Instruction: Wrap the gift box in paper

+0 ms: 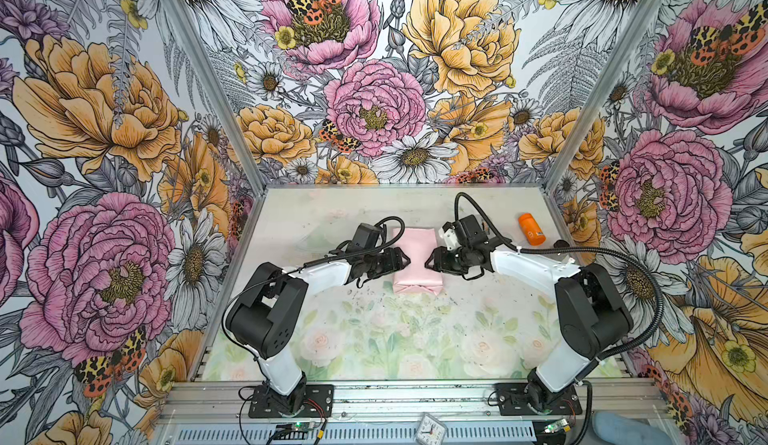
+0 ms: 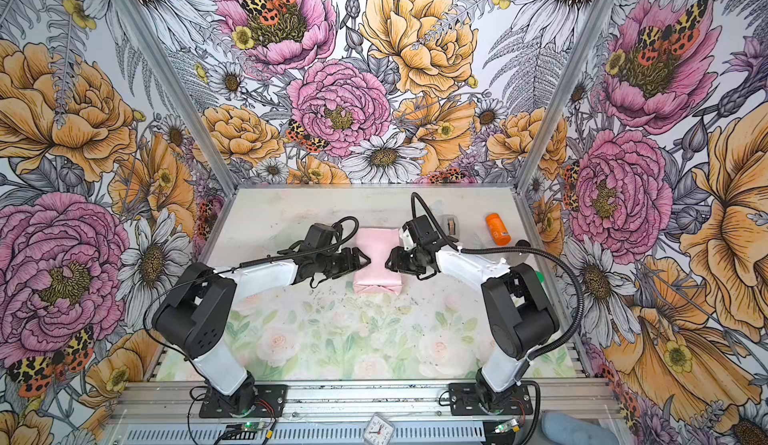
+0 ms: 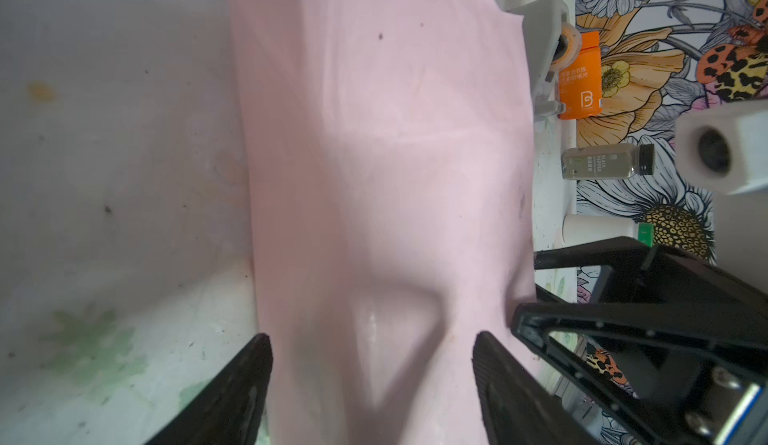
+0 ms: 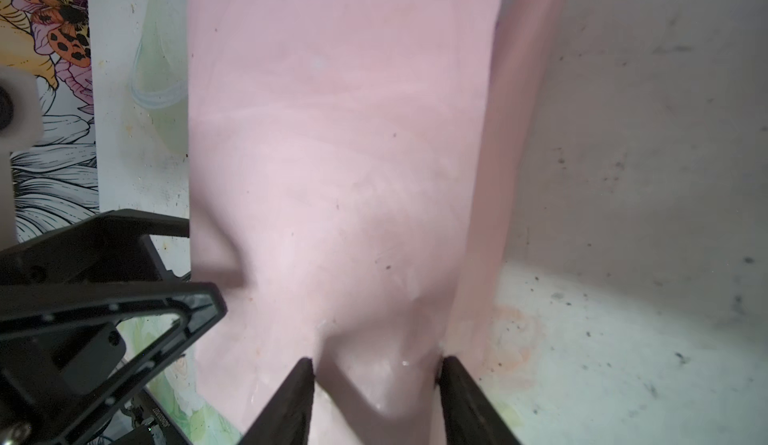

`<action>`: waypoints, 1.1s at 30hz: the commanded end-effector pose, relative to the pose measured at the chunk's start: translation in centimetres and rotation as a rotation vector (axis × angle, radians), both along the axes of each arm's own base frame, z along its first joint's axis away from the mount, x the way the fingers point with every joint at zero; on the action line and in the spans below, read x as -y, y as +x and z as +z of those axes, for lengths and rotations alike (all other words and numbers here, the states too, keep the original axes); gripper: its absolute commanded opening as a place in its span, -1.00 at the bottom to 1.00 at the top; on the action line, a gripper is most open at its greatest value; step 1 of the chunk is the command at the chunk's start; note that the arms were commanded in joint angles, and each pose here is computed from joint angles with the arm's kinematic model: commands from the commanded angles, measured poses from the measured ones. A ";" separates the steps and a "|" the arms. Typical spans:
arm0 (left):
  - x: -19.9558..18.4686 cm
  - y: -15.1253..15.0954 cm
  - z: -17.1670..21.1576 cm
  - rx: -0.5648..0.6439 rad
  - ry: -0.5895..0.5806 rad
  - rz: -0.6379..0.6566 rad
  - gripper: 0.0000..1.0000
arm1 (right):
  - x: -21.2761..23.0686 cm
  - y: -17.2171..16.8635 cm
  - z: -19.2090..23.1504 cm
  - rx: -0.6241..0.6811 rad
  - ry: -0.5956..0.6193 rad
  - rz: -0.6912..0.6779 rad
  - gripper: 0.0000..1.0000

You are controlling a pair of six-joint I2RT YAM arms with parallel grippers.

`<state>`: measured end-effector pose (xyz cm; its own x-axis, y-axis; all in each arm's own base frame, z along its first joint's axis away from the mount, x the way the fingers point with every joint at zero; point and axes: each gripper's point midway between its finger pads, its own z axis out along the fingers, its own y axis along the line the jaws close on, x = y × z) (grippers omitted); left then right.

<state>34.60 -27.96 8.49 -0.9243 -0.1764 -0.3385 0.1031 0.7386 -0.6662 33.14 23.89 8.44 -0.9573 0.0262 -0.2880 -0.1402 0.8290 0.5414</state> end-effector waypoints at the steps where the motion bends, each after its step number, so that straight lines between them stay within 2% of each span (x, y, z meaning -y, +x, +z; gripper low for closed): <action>1: 1.2 -0.3 1.0 0.018 -0.051 -0.016 0.56 | -0.6 -1.7 0.3 -0.008 0.028 0.015 0.01; 7: 1.7 -2.1 1.1 0.013 -0.056 -0.019 0.55 | -0.7 -4.2 -0.2 -0.016 0.040 -0.010 0.01; 14: 1.6 -3.9 1.6 0.015 -0.066 -0.007 0.56 | 1.2 -6.3 0.5 0.014 0.028 -0.067 0.06; 19: -0.3 -3.1 2.9 0.040 -0.048 0.036 0.60 | 3.3 -5.7 2.3 0.046 0.037 -0.107 0.10; 25: -1.8 -1.9 4.0 0.054 -0.047 0.057 0.60 | 5.4 -3.3 3.8 0.062 0.012 -0.119 0.10; 33: -1.6 -1.5 2.7 0.016 -0.045 0.041 0.56 | 3.6 -2.4 2.7 -0.039 0.066 -0.072 0.11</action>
<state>32.86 -25.99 11.21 -0.9046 -0.2556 -0.3410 0.0620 0.7127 -0.6987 31.20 19.49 11.41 -0.9464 0.1496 -0.2864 -0.0464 0.8142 0.5787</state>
